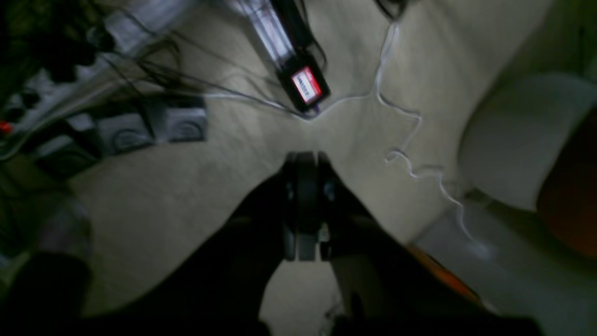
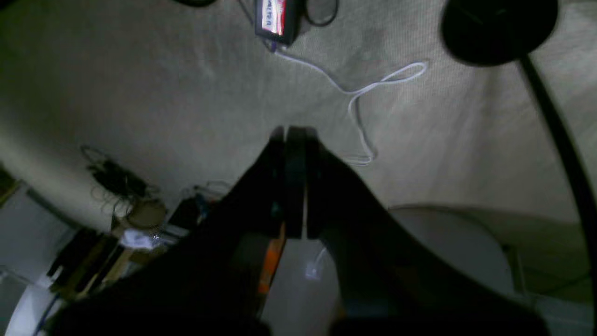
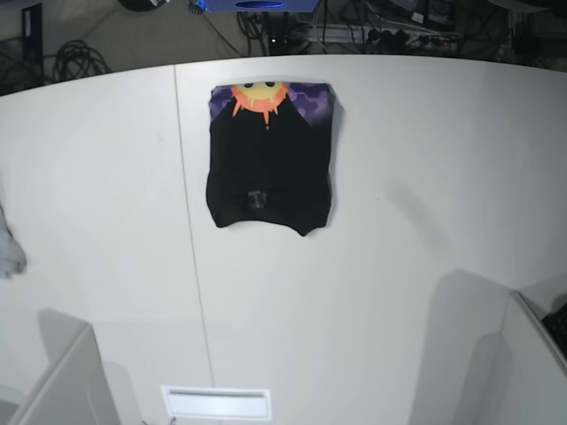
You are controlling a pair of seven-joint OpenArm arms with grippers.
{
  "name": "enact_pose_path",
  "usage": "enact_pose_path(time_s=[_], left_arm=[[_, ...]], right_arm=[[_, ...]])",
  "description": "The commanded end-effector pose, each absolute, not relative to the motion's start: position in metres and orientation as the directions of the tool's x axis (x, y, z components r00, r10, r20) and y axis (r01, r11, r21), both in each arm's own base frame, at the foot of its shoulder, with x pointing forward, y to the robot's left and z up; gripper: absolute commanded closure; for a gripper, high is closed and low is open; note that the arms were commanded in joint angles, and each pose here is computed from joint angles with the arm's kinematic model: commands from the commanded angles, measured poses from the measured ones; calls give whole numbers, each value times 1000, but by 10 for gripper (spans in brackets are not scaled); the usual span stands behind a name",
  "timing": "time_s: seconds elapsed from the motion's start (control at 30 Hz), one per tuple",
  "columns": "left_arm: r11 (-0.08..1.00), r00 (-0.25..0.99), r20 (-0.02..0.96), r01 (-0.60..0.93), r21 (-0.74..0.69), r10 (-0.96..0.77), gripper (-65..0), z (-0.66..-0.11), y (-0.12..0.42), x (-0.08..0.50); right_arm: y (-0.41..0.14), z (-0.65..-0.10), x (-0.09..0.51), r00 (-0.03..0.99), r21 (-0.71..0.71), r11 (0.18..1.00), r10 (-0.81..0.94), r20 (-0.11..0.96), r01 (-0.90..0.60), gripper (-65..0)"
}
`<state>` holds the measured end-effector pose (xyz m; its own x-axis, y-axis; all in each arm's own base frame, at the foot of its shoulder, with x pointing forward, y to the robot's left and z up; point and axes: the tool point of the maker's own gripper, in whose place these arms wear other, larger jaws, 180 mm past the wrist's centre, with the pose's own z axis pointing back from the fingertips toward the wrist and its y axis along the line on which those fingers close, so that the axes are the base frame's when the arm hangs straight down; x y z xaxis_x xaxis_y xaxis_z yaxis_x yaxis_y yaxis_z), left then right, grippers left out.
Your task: Fold the T-shirt properly
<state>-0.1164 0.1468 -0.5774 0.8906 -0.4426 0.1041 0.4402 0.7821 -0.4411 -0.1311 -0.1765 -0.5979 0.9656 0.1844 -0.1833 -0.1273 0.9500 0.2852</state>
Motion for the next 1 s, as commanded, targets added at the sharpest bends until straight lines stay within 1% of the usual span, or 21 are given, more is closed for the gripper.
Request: enact_pose_path(time_s=[0.0,0.07,0.17,0.3,0.37,0.43,0.47,0.53,0.63,0.8,0.97], left_arm=[[779,892,87,431,-455,-443,0,-579,149,-122],[796,899,56,412,-444,-434,0,-590,147,-123],[823,920,16,357,-442,-391,0,-603,141,-123],[857,956,3,263,-443,-292,0,-619,129,-120],[886,975,-6,201,-417,-224,0,-629,128,-120],[913,986,9,160,-376,-169,0,-635,129,-115],[921,988,34,154,-358,-152,0,-637,129,-111],[932,986,96,158,-327,-134,0,-639,128,-98],[936,977,161,183,-300,-140,0,-641,129,-78],[936,969,200,199,-291,-144,0,-641,131,-60],[936,965,217,206,-286,-147,0,-642,132,-49]], right_arm=[[-189,-602,-135,960,269,955,188,-206,-129,0],[-194,-614,-139,959,259,960,168,-228,-107,0],[-197,-624,-137,959,253,961,172,-224,-113,0],[-198,-631,-120,962,255,954,209,-177,-160,0],[-187,-636,-102,976,261,954,181,-120,-145,0],[-175,-641,-84,989,268,957,134,-55,-115,0],[-167,-642,-79,992,277,954,123,-30,-110,0],[-152,-644,-77,993,297,948,121,-6,-114,0],[-149,-645,-72,989,302,943,143,23,-143,0],[-171,-652,-53,984,158,972,166,71,-175,0],[-183,-653,-47,982,90,980,168,80,-175,0]])
